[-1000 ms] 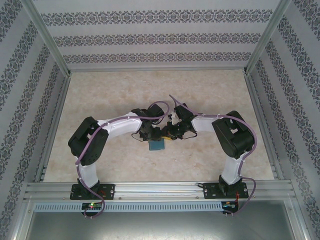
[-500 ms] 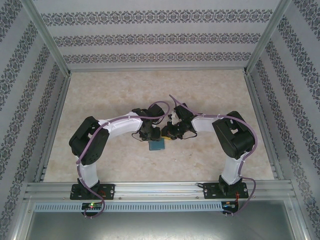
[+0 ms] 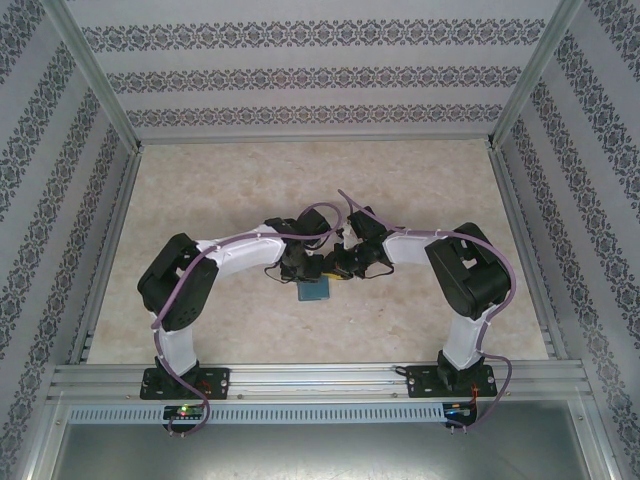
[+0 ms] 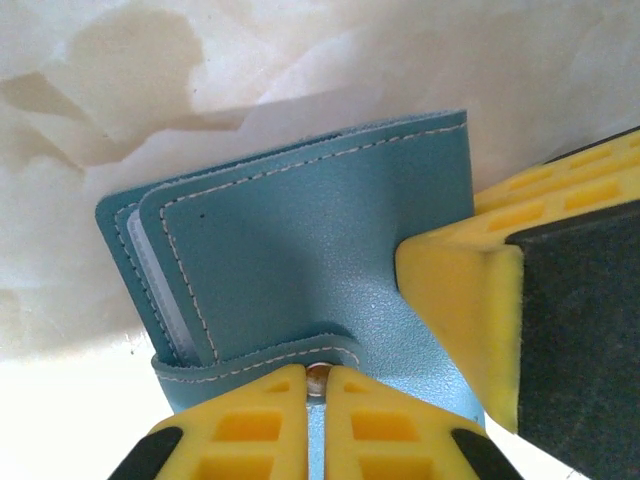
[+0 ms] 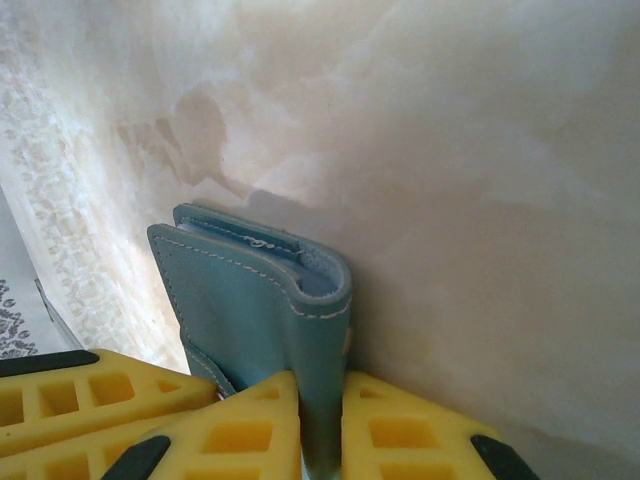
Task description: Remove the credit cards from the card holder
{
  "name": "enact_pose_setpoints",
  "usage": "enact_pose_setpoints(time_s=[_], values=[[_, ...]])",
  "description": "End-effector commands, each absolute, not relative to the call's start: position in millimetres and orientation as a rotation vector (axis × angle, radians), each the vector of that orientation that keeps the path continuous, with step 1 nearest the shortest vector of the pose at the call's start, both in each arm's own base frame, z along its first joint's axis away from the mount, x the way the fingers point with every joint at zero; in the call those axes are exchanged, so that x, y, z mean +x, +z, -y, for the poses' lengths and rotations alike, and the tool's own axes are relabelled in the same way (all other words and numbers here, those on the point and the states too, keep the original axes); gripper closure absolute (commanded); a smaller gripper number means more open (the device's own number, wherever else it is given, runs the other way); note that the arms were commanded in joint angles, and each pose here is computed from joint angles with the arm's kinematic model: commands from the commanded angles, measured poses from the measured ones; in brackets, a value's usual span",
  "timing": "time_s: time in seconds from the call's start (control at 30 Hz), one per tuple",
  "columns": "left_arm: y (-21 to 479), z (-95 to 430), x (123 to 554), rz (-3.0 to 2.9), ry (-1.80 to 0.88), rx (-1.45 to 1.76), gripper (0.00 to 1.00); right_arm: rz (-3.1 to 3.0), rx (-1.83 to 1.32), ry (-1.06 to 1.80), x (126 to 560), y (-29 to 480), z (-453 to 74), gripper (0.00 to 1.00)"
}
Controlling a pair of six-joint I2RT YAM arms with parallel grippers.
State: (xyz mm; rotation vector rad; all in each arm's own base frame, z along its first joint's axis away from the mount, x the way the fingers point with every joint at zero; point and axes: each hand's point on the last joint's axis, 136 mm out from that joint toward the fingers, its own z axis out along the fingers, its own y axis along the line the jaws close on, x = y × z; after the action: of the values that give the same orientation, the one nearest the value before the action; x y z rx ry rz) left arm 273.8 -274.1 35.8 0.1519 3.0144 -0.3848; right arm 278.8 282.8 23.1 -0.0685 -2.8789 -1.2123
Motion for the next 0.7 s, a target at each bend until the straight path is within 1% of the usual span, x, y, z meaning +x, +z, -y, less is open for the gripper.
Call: enact_pose_setpoints(time_s=[0.0, 0.27, 0.4, 0.5, 0.67], values=[[15, 252, 265, -3.045, -0.223, 0.159, 0.93, 2.893, -0.085, -1.141, 268, 18, -278, 0.85], [30, 241, 268, -2.998, -0.224, 0.12, 0.97, 2.917, -0.11, -1.09, 268, 13, -270, 0.88], [36, 244, 269, -2.978, -0.284, 0.118, 0.97, 2.901, -0.106, -1.117, 268, 16, -272, 0.88], [42, 253, 270, -2.964, -0.355, 0.126, 0.94, 2.895, -0.105, -1.167, 270, 23, -277, 0.83], [50, 261, 274, -2.94, -0.417, 0.13, 0.91, 2.904, -0.095, -1.225, 275, 39, -280, 0.68]])
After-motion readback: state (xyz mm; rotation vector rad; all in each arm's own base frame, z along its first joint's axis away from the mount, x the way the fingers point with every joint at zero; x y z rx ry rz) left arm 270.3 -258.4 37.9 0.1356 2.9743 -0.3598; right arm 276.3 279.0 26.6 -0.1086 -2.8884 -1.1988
